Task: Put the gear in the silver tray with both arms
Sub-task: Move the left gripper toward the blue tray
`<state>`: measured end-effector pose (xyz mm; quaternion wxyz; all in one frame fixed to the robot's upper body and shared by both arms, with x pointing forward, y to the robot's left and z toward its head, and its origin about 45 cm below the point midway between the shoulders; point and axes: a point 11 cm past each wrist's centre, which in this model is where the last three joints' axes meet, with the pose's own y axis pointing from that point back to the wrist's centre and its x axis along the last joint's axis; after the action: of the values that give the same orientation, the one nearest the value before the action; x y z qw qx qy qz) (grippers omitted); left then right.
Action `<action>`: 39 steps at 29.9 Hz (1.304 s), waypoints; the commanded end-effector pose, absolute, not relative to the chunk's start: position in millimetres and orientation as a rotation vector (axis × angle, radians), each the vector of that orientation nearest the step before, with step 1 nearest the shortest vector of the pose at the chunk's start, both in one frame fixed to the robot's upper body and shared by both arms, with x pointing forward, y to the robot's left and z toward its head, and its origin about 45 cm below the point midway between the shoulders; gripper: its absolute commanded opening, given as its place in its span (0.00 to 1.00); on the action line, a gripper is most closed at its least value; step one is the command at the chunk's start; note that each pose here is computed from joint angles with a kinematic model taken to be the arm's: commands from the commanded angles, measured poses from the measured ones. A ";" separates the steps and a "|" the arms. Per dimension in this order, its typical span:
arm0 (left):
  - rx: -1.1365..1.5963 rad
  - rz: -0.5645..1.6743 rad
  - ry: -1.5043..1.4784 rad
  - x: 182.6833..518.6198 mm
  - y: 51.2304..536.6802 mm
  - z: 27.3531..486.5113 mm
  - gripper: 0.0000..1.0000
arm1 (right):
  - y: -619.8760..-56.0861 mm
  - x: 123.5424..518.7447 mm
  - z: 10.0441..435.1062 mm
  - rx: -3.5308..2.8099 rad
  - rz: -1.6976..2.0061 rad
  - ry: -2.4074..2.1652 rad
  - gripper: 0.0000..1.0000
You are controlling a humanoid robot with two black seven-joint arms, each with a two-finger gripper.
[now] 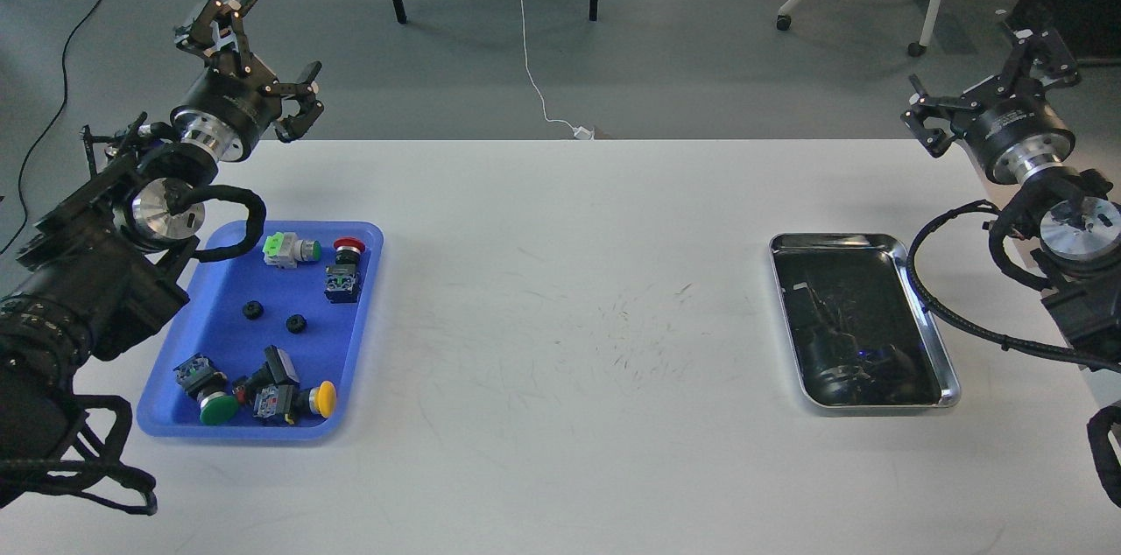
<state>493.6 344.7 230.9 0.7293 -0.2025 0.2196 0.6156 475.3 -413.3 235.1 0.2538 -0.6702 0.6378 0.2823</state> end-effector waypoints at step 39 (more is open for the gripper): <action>0.535 0.710 -0.334 394.7 345.6 284.9 0.85 | -438.7 452.3 227.6 -1.833 0.754 1.768 0.99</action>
<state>399.6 344.6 289.0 0.8969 0.2098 -0.1208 0.3701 457.4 -431.8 232.3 0.2429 -0.6753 0.6393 0.2761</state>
